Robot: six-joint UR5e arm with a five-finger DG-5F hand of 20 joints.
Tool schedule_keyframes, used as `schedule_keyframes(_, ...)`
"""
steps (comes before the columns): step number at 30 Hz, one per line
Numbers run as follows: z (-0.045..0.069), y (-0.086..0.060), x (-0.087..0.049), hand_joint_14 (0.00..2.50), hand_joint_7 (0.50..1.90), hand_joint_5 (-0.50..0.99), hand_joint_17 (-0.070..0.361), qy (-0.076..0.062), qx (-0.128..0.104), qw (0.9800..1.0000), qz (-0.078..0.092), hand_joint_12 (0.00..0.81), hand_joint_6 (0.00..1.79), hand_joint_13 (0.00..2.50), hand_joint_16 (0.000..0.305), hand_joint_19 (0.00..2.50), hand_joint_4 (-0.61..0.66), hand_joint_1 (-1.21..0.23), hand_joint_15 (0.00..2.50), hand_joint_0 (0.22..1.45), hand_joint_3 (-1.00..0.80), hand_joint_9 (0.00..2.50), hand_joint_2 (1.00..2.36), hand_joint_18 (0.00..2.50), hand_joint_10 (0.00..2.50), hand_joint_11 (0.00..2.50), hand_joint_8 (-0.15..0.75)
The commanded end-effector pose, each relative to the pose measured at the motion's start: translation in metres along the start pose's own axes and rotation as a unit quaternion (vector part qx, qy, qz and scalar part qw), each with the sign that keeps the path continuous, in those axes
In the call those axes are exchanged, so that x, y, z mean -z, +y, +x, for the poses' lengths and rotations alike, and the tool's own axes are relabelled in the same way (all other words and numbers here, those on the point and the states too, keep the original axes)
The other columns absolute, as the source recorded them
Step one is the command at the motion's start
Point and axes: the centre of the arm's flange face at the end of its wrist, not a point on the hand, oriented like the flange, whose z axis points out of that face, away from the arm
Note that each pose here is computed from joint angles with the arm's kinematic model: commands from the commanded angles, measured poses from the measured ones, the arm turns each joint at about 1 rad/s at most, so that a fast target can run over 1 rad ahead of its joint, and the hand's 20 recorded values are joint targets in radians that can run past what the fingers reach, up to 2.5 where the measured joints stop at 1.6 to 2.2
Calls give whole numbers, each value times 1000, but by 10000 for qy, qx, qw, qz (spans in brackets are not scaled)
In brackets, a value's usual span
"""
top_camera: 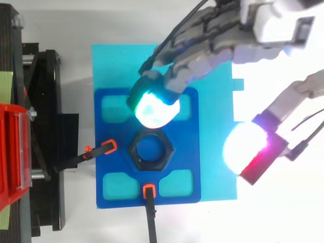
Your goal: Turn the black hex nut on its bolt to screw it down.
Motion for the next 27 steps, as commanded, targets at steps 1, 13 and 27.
schedule_keyframes(1,10,1,-19,0,623,-178,113,-242,86,9995,-195,310,501,421,50,241,114,-555,0,533,-500,615,1000,374,0,22,206)
schedule_keyframes(13,60,-23,-62,0,673,-166,113,-260,142,9994,-177,313,502,409,50,242,119,-556,0,532,-500,594,1000,362,0,17,205)
schedule_keyframes(27,85,-21,-85,0,752,-148,113,-489,588,9965,-325,315,502,406,50,242,124,-552,0,528,-500,586,1000,362,0,29,206)
